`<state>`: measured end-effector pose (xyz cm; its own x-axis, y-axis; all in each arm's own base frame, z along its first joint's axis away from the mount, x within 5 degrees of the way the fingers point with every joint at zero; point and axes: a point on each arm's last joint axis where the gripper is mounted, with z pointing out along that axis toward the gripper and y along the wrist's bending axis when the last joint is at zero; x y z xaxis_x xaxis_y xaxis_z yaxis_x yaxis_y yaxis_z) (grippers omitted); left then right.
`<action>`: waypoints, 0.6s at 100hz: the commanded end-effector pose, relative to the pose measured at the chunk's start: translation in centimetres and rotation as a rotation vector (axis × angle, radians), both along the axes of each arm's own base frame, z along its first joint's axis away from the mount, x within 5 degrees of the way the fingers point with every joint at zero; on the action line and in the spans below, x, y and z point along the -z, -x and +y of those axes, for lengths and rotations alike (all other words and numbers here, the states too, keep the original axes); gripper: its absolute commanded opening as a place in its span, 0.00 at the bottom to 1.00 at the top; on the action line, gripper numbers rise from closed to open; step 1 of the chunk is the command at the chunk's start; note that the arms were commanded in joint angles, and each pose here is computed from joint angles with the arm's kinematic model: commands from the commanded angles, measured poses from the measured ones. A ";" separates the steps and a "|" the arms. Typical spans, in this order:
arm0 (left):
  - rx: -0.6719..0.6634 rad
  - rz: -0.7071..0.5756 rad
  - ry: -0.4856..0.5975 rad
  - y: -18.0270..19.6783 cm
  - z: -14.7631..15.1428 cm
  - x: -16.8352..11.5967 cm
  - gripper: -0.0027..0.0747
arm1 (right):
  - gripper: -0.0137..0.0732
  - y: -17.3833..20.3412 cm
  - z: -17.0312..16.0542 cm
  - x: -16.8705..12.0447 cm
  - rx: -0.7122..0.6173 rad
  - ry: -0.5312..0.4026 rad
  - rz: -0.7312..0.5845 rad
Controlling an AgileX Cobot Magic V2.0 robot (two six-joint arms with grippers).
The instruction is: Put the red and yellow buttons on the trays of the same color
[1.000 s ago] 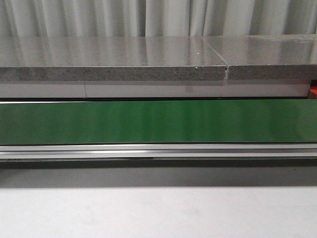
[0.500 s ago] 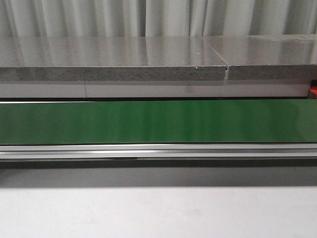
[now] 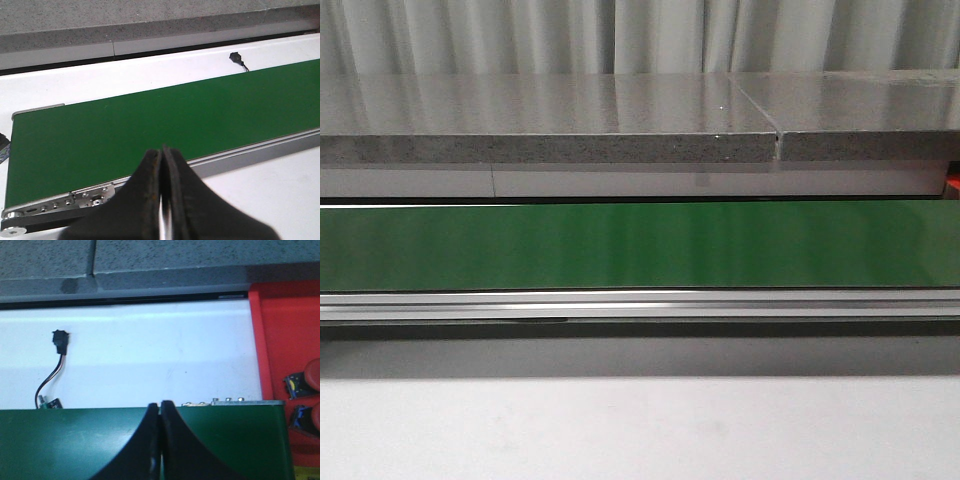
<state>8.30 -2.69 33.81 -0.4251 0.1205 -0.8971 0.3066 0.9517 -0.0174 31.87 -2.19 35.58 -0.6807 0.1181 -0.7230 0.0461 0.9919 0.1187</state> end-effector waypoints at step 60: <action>0.002 -0.078 0.041 -0.3 -0.2 -1.3 0.01 | 0.08 10.0 1.7 -2.1 0.023 -0.027 -0.181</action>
